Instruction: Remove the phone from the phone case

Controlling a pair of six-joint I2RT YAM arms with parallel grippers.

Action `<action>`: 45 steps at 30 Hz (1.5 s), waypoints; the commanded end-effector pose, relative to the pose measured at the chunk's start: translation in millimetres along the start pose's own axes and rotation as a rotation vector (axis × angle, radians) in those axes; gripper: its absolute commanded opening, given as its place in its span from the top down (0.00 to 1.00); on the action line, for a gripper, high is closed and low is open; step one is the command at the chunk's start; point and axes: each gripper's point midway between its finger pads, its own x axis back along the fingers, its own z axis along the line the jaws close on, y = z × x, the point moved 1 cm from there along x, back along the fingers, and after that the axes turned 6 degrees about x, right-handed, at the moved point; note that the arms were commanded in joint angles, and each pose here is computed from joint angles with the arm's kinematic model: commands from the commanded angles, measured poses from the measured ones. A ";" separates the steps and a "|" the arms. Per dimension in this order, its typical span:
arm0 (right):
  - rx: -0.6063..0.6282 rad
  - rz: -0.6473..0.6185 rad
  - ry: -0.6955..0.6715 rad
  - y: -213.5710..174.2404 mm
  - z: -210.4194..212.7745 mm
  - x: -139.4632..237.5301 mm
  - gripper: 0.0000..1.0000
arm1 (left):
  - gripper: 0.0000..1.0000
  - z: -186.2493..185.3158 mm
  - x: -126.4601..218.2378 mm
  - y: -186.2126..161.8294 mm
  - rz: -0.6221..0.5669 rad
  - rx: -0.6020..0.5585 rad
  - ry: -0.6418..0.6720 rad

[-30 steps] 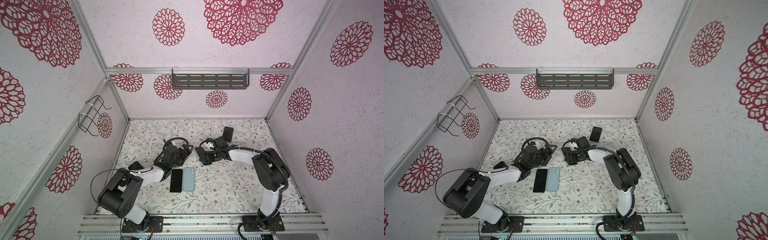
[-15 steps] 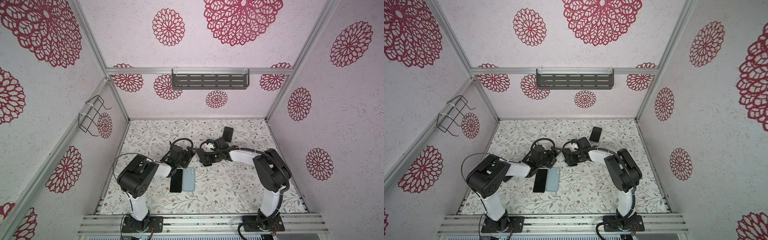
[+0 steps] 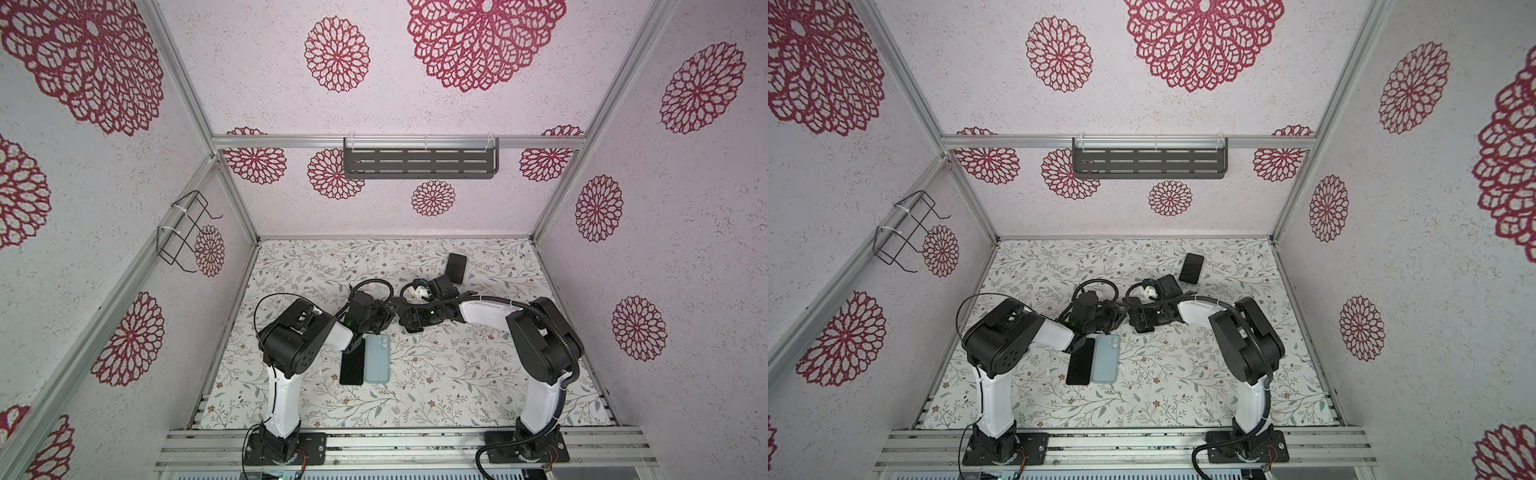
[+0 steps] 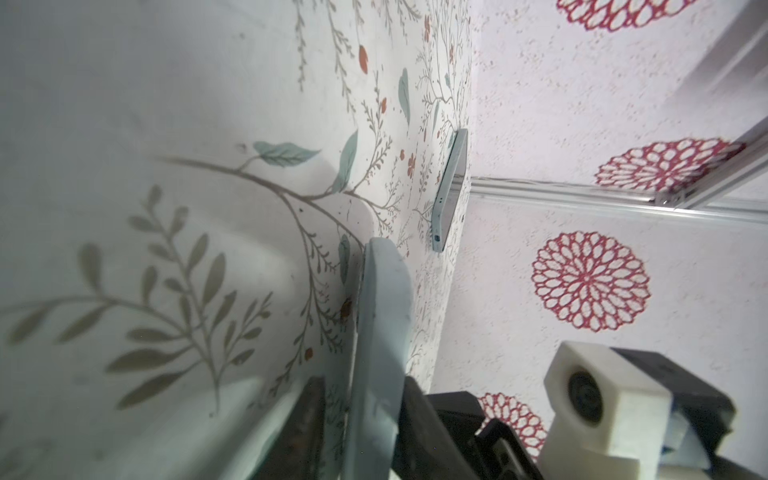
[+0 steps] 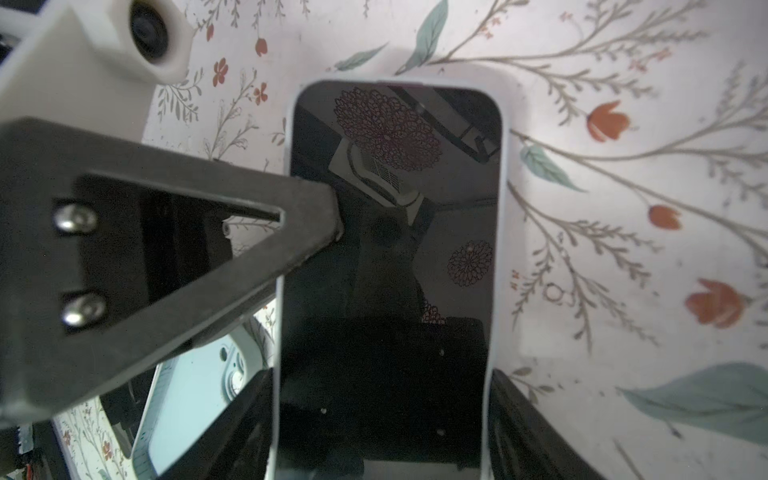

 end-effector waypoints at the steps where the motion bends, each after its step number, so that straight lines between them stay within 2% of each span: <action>1: -0.007 0.010 0.040 -5.4 9.3 10.7 0.67 | 0.84 -20.6 -3.3 -2.8 0.009 -0.030 -0.057; 6: -0.002 -0.006 0.053 -4.8 14.8 19.4 0.67 | 0.92 -28.8 -2.0 -5.9 0.014 -0.036 -0.079; 9: 0.002 -0.033 0.060 -3.3 20.6 31.2 0.62 | 1.00 -40.2 5.5 -7.3 0.001 -0.053 -0.102; 10: 0.002 -0.051 0.068 -2.6 24.0 37.2 0.59 | 1.00 -55.2 13.6 -7.7 -0.007 -0.066 -0.136; 11: -0.002 -0.069 0.077 -2.6 27.8 43.8 0.55 | 1.00 -63.1 19.1 -8.3 -0.017 -0.073 -0.156; 16: -0.052 -0.250 0.115 1.3 48.4 93.8 0.22 | 1.00 -104.2 54.7 -8.4 -0.080 -0.105 -0.279; 18: -0.083 -0.364 0.139 5.0 59.8 126.5 0.15 | 1.00 -125.1 74.8 -8.6 -0.119 -0.130 -0.339; 20: -0.123 -0.471 0.188 7.1 71.7 154.6 0.13 | 1.00 -144.2 93.7 -8.4 -0.155 -0.157 -0.389; 23: -0.168 -0.613 0.300 7.1 90.4 192.1 0.13 | 1.00 -168.1 126.2 -12.2 -0.219 -0.184 -0.478; 27: -0.214 -0.793 0.518 2.4 116.0 232.5 0.15 | 1.00 -199.9 171.1 -29.9 -0.306 -0.238 -0.619; 34: -0.158 -0.891 0.654 0.1 150.8 258.5 0.18 | 1.00 -223.3 210.9 -57.1 -0.399 -0.205 -0.789; 38: -0.137 -0.912 0.721 -0.3 165.2 263.7 0.20 | 1.00 -225.2 216.0 -65.5 -0.423 -0.156 -0.839; 45: -0.142 -0.963 0.799 1.2 169.9 268.1 0.34 | 1.00 -210.1 218.9 -68.4 -0.472 -0.032 -0.874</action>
